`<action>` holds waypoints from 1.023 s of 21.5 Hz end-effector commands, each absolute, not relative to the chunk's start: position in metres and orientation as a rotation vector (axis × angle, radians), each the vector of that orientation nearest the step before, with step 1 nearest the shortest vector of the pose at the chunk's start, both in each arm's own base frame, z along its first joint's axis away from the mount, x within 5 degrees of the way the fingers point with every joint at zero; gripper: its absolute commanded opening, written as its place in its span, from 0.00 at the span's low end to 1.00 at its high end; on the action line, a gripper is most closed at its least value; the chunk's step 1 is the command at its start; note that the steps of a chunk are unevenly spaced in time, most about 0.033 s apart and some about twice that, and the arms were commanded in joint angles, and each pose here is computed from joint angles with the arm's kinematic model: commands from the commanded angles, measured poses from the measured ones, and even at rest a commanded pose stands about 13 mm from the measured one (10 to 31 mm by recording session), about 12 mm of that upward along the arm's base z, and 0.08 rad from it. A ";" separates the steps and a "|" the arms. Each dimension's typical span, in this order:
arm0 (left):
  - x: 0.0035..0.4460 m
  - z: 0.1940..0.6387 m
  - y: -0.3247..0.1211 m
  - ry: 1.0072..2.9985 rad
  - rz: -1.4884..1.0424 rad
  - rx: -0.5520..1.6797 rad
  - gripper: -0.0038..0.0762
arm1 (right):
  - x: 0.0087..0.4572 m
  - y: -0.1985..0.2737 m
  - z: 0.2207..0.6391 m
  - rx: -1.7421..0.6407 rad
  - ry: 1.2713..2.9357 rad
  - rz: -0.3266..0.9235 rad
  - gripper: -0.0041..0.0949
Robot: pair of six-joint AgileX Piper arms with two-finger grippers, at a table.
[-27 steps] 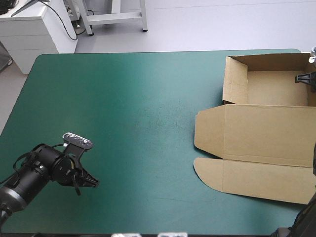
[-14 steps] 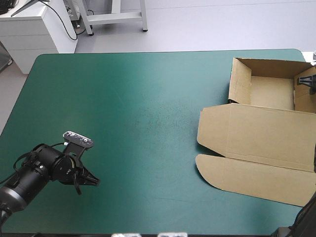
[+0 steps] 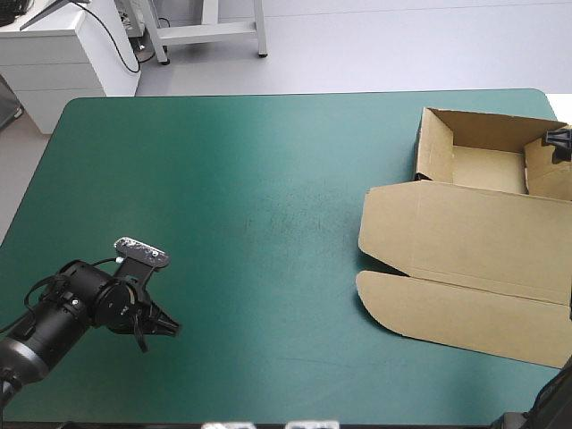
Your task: Fold the box
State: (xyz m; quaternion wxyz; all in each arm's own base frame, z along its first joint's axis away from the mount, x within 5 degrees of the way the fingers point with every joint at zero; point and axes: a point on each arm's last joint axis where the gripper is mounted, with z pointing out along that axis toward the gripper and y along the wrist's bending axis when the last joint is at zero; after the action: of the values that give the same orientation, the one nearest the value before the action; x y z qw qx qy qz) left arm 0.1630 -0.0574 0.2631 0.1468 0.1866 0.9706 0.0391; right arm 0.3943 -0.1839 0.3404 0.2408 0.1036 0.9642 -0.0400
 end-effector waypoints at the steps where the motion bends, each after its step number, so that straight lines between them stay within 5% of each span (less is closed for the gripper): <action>1: 0.165 0.273 -0.058 2.739 0.096 0.518 0.04 | 0.373 -0.163 0.395 0.240 2.507 -0.023 0.62; 3: 0.165 0.274 -0.058 2.738 0.094 0.512 0.04 | 0.371 -0.150 0.404 0.194 2.481 0.002 0.44; 4: 0.165 0.274 -0.058 2.729 0.097 0.514 0.04 | 0.369 -0.135 0.415 0.133 2.461 -0.004 0.23; 6: 0.167 0.275 -0.060 2.707 0.080 0.491 0.04 | 0.366 -0.115 0.427 0.069 2.434 0.003 0.03; 14: 0.174 0.277 -0.063 2.637 0.021 0.404 0.04 | 0.349 -0.034 0.434 -0.224 2.435 0.081 0.03; 22: 0.176 0.279 -0.065 2.604 -0.003 0.396 0.04 | 0.266 -0.009 0.422 -0.320 2.399 0.130 0.03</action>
State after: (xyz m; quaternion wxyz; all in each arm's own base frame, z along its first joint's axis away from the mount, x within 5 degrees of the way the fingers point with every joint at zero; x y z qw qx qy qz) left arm 0.1729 -0.0629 0.2671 0.2104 0.1463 0.9665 0.0109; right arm 0.2939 -0.0147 0.4042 0.2968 -0.1155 0.9464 0.0546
